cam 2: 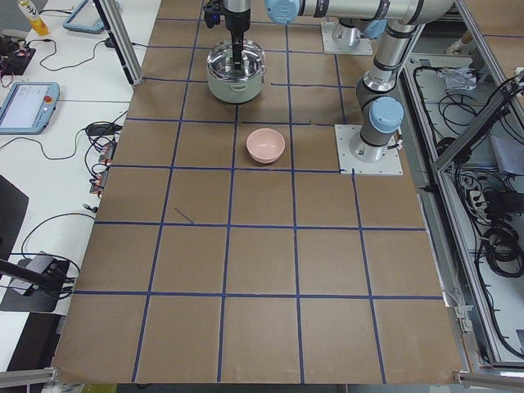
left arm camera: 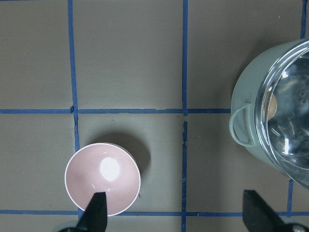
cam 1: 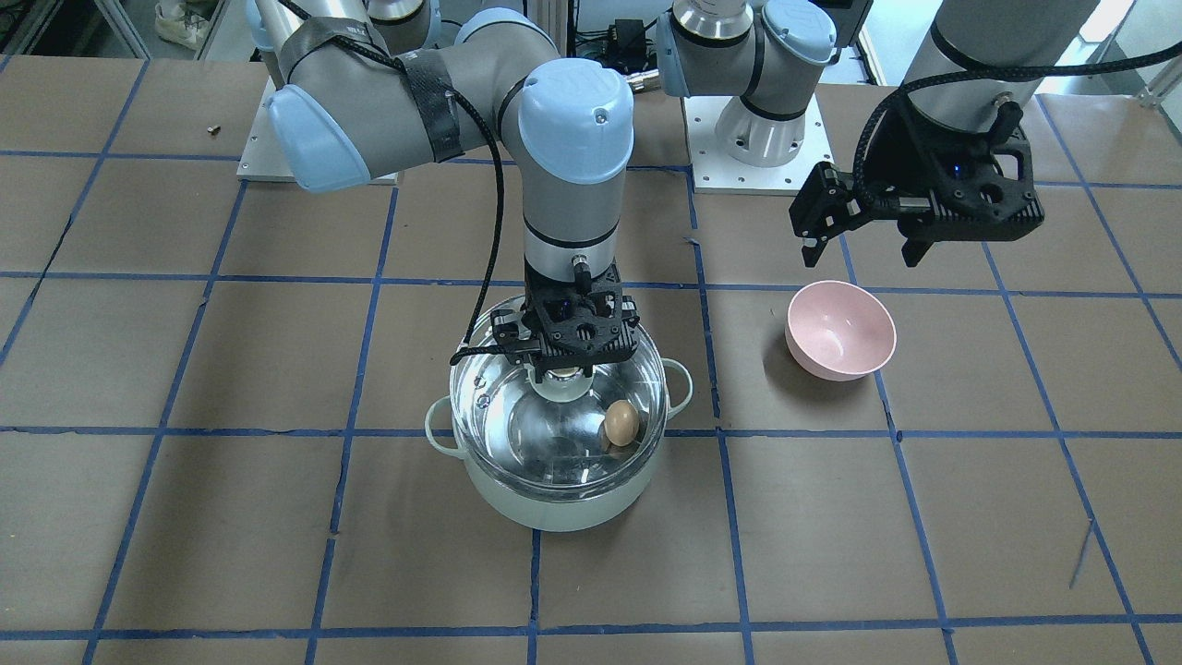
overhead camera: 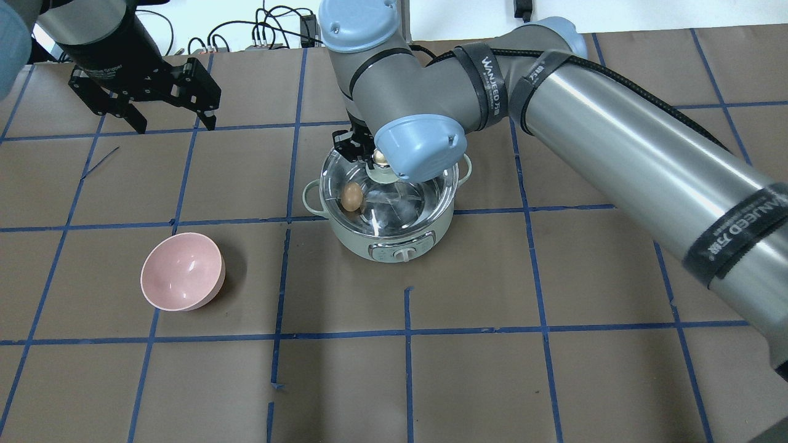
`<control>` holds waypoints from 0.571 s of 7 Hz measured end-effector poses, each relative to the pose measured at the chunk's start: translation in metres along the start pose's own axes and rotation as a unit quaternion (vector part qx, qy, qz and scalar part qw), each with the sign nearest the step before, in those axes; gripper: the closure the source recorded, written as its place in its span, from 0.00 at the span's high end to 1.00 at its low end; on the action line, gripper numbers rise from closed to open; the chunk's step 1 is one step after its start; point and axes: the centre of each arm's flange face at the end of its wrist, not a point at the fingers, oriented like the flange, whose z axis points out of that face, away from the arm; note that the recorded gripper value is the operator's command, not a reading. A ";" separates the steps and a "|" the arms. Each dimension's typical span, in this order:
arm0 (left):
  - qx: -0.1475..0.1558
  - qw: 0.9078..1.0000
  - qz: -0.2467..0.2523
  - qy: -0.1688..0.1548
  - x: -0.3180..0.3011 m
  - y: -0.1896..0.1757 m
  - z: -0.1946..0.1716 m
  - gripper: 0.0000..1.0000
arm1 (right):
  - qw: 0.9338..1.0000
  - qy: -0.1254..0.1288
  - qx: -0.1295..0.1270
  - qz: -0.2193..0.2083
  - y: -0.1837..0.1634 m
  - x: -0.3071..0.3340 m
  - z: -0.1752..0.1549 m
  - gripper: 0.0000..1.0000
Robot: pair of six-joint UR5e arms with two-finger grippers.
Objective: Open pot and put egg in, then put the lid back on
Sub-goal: 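Lower the glass lid onto the pot with the right gripper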
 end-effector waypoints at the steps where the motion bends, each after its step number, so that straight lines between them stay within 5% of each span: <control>1: 0.000 1.000 0.000 0.000 0.000 0.000 0.000 1.00 | 1.000 0.000 0.001 0.000 0.000 0.000 0.000 0.08; 4: 0.001 1.000 0.000 0.000 0.000 0.000 -0.001 1.00 | 1.000 -0.001 0.009 -0.001 -0.004 -0.002 0.005 0.09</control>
